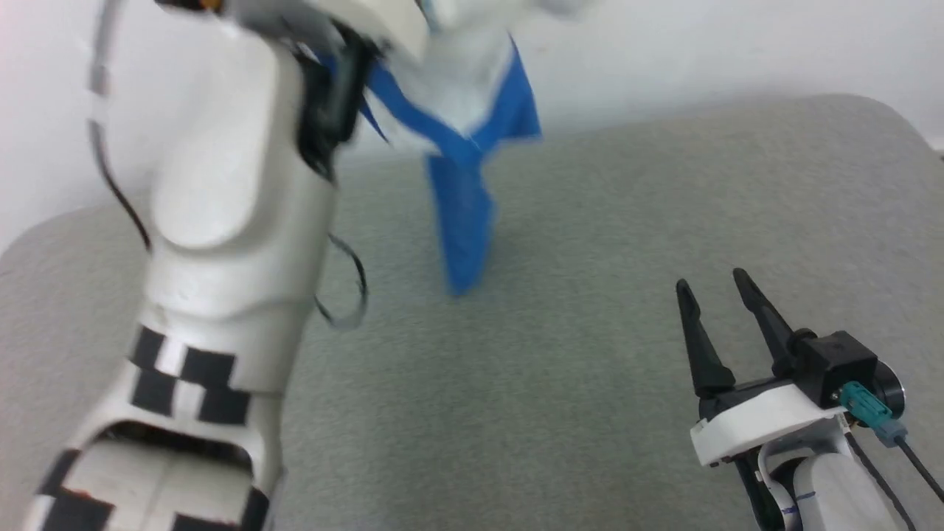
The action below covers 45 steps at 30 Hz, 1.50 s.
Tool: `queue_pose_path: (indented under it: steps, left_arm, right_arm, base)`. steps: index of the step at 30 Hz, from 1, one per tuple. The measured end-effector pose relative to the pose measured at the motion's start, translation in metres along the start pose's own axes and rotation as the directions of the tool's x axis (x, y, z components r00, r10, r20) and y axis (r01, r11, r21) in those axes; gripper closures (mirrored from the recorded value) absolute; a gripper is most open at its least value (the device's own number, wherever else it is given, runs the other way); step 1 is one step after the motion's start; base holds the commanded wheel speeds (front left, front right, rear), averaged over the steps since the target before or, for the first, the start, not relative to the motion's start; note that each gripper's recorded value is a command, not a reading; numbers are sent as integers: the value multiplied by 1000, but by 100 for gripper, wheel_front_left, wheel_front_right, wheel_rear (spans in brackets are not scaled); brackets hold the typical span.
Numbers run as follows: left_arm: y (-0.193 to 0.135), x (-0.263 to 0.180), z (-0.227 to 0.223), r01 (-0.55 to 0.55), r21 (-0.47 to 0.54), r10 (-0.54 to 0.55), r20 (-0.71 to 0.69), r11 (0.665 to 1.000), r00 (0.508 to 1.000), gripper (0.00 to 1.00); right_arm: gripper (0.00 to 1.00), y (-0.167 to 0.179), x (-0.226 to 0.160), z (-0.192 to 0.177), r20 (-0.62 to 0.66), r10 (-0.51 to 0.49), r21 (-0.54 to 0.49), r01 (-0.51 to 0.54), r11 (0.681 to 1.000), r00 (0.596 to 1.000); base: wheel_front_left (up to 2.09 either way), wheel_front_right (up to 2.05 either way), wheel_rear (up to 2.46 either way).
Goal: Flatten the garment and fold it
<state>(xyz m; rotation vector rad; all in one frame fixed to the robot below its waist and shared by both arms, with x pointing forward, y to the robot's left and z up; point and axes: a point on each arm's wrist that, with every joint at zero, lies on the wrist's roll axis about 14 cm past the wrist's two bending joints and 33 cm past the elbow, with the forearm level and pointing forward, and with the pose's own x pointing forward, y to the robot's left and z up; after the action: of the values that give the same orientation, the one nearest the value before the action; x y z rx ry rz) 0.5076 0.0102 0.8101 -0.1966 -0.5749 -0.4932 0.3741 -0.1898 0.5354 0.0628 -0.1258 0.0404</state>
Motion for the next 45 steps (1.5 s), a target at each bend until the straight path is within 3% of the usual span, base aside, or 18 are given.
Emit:
queue_pose_path:
  steps: [3,6,10,13,16,18,19,20,22,24,29,32,36,41,45]
  left_arm:
    - [-20,-15,-65,34,-85,-50,-193,996,980,100]
    - [-40,-54,-150,54,-131,-109,-463,990,880,100]
    - [-59,-135,-249,64,-157,-163,-771,986,616,100]
    - [-67,-195,-293,70,-173,-186,-896,983,403,100]
    - [-73,-237,-316,70,-200,-211,-947,977,241,100]
    - [-77,-252,-322,60,-222,-229,-956,973,184,100]
    - [-78,-252,-322,56,-230,-237,-954,972,184,58]
    - [-79,-250,-320,44,-239,-243,-950,970,197,0]
    - [-79,-242,-315,14,-257,-252,-934,966,252,0]
    - [-77,-230,-307,-10,-270,-251,-906,963,340,0]
    - [-49,-169,-257,-40,-249,-151,-699,968,699,0]
    - [-13,-151,-219,-81,-173,-24,-530,982,848,0]
    - [28,-163,-189,-141,-61,102,-424,988,900,0]
    - [68,-188,-148,-241,40,241,-325,970,915,0]
    - [84,-225,-135,-298,110,318,-316,948,894,0]
  right_arm:
    - [0,-8,-6,-1,-10,-27,-5,26,1000,1000]
    - [0,-15,-10,-2,-18,-47,-8,47,999,999]
    - [0,-22,-14,-9,-42,-73,-5,72,997,996]
    - [0,-27,-16,-14,-59,-88,-3,88,996,994]
    - [0,-30,-17,-19,-72,-98,-5,98,995,993]
    - [0,-31,-18,-23,-82,-102,-4,102,995,991]
    - [0,-31,-17,-24,-85,-102,-4,102,995,991]
    - [0,-31,-17,-25,-87,-101,-1,101,995,991]
    - [0,-28,-15,-25,-87,-92,2,92,996,992]
    - [0,-25,-13,-24,-84,-81,5,81,997,993]
    - [0,-19,-8,-22,-72,-62,11,63,998,995]
    - [0,-15,-5,-19,-62,-50,15,51,999,997]
    - [0,-10,0,-15,-42,-31,20,32,999,999]
    - [0,-2,5,-9,-22,-8,25,8,1000,1000]
    - [0,5,7,-8,-20,13,28,-12,1000,1000]
  base:
    - [0,0,0]
    - [0,0,0]
    - [0,0,0]
    - [0,0,0]
    - [0,0,0]
    - [0,0,0]
    - [0,0,0]
    - [0,0,0]
    - [0,0,0]
    - [0,0,0]
    - [0,0,0]
    - [0,0,0]
    - [0,0,0]
    - [0,0,0]
    - [0,0,0]
